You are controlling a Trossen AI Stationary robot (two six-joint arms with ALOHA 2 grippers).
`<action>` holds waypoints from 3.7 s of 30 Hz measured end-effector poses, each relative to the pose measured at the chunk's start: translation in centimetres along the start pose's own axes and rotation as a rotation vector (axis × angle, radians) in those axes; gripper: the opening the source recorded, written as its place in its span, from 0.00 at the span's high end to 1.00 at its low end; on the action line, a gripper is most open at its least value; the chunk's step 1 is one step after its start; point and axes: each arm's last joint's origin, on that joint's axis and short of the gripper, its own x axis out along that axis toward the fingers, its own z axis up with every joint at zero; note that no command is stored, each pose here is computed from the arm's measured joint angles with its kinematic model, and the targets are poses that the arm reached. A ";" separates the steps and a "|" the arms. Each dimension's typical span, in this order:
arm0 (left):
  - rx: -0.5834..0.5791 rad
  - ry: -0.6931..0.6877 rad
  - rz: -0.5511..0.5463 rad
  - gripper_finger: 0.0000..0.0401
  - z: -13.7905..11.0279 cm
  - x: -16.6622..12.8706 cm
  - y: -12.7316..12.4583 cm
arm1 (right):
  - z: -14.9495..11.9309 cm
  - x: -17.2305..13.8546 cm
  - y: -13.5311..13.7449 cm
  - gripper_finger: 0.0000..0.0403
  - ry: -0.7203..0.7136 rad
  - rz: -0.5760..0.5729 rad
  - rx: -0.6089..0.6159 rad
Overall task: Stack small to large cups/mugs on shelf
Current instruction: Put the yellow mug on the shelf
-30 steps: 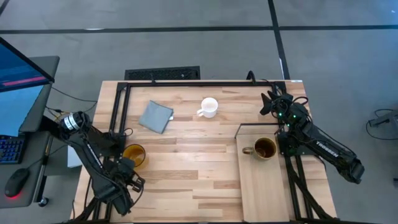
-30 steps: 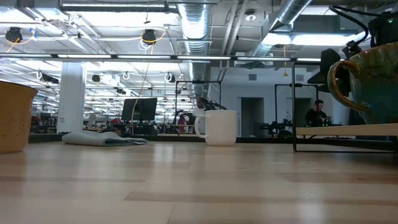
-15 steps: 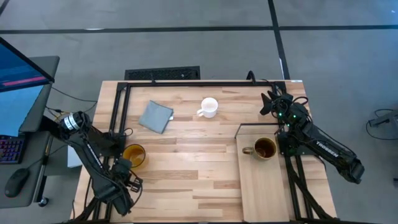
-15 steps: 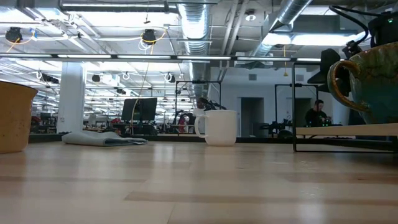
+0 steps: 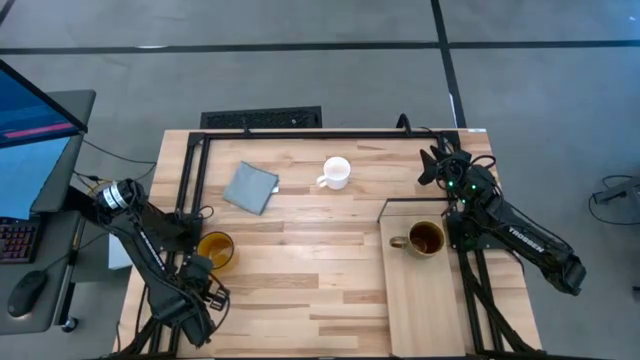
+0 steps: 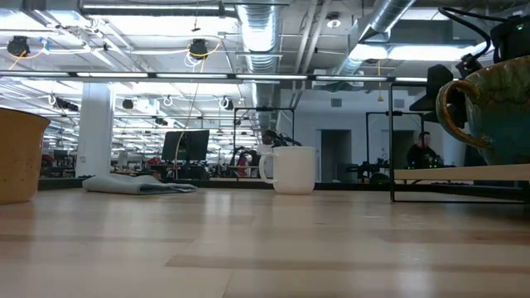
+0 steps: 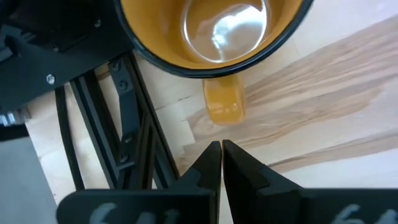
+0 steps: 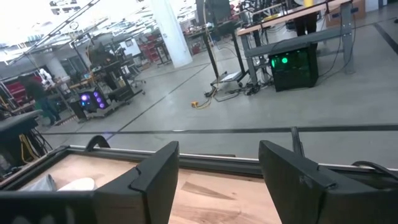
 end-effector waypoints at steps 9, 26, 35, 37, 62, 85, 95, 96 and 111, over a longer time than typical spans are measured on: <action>0.012 0.003 -0.012 0.99 -0.1 0.0 -0.1 | 0.0 0.0 0.0 0.39 0.000 0.000 0.000; -0.013 0.035 -0.046 0.78 -0.3 0.0 -0.4 | 0.0 0.0 0.0 0.39 0.000 0.000 0.000; -0.013 0.058 -0.115 0.70 -0.7 -0.1 -1.0 | 0.0 0.0 0.0 0.39 0.001 0.000 -0.001; -0.006 0.056 -0.148 0.70 -0.8 -0.1 -1.3 | 0.0 0.0 0.0 0.39 0.001 0.000 -0.001; -0.013 -0.013 -0.110 0.70 0.4 0.0 -1.3 | -0.1 0.0 0.0 0.39 0.006 -0.002 -0.002; -0.029 0.006 -0.204 0.47 0.0 -0.1 -2.1 | -0.1 0.0 0.0 0.39 0.012 -0.003 -0.003; -0.080 0.055 -0.177 0.47 -0.1 -0.1 -2.1 | -0.1 0.0 0.0 0.39 0.012 -0.003 -0.003; -0.099 0.063 -0.155 0.47 -0.1 0.0 -1.9 | -0.1 0.0 0.0 0.39 0.012 -0.003 -0.003; -0.204 0.122 -0.029 0.47 1.5 5.4 -2.2 | -0.1 0.0 0.0 0.39 0.007 -0.002 -0.002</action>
